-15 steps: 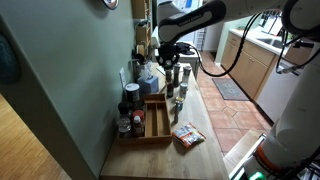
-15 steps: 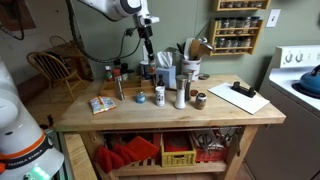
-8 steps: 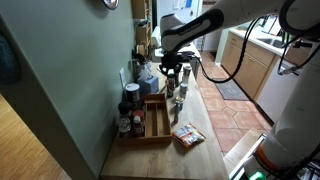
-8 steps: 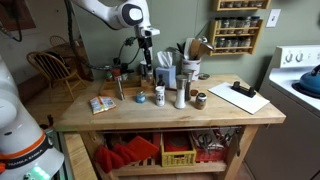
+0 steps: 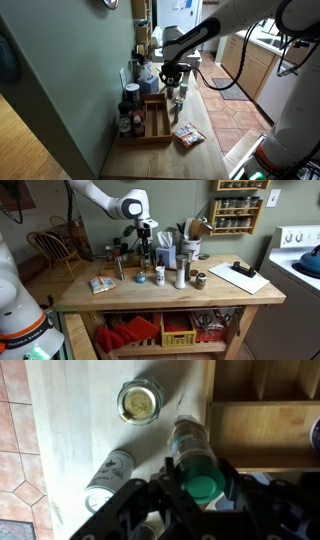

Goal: Take the spice bottle off of the spice tray

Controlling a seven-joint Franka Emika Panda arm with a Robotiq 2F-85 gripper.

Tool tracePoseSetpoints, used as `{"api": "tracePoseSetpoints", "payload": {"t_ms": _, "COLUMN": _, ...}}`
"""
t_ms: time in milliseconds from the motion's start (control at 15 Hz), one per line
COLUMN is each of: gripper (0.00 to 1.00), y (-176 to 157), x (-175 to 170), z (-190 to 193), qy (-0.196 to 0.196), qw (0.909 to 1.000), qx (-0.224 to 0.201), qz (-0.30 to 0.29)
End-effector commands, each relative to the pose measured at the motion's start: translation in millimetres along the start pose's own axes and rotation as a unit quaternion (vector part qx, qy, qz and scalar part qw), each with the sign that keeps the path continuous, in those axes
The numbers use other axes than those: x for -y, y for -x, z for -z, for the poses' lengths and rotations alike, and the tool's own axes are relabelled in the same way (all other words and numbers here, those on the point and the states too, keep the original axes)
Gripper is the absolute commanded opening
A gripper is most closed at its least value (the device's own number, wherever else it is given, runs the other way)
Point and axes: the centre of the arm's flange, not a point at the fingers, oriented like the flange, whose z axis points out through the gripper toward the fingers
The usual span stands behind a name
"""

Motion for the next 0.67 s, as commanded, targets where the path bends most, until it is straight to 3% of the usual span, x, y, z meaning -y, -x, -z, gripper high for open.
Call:
{"api": "tracePoseSetpoints", "payload": {"t_ms": 0, "gripper": 0.2, "y": 10.9, "x": -16.9, "z": -22.8, "qy": -0.019, "qw": 0.9997, "qx": 0.007, "qz": -0.017}}
{"api": "tracePoseSetpoints", "payload": {"t_ms": 600, "gripper": 0.2, "y": 18.5, "x": -22.1, "z": -51.4, "qy": -0.036, "qw": 0.9989, "qx": -0.011, "qz": -0.027}}
